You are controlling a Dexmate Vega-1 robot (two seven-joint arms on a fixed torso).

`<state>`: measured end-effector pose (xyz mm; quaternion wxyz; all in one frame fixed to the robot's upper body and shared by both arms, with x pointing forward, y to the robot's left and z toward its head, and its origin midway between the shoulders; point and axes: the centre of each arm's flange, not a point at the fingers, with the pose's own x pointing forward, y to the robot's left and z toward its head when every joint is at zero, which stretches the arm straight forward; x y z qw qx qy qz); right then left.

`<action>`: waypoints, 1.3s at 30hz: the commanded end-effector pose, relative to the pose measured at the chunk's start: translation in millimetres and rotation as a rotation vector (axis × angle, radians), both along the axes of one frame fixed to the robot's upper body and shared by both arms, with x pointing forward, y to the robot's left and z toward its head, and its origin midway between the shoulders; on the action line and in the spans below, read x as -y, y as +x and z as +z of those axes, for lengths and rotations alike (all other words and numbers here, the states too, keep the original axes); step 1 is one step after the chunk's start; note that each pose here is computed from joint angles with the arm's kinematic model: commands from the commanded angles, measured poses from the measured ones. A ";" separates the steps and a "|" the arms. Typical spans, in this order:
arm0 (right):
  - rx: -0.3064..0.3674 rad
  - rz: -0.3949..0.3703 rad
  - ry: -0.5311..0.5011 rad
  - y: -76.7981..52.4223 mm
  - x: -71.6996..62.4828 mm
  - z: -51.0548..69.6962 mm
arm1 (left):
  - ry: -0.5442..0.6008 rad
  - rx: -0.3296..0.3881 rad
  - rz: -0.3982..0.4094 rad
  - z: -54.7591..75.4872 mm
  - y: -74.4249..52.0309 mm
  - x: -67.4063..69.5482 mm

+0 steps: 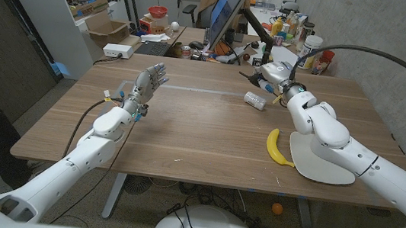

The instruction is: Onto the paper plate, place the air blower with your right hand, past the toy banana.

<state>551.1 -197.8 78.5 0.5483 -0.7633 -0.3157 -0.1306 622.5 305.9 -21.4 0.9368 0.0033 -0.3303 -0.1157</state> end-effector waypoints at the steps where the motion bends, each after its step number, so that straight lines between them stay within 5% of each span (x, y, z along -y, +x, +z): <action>1: 0.024 -0.038 -0.036 -18.3 26.4 -4.7 | 0.006 -0.006 -0.008 1.3 6.6 6.8; 29: 0.014 -0.129 -0.043 -39.8 79.8 -35.4 | 0.028 -0.020 -0.015 1.8 16.5 8.7; 39: -0.013 -0.182 -0.022 -53.4 109.8 -50.9 | 0.038 -0.024 -0.027 2.0 19.7 13.6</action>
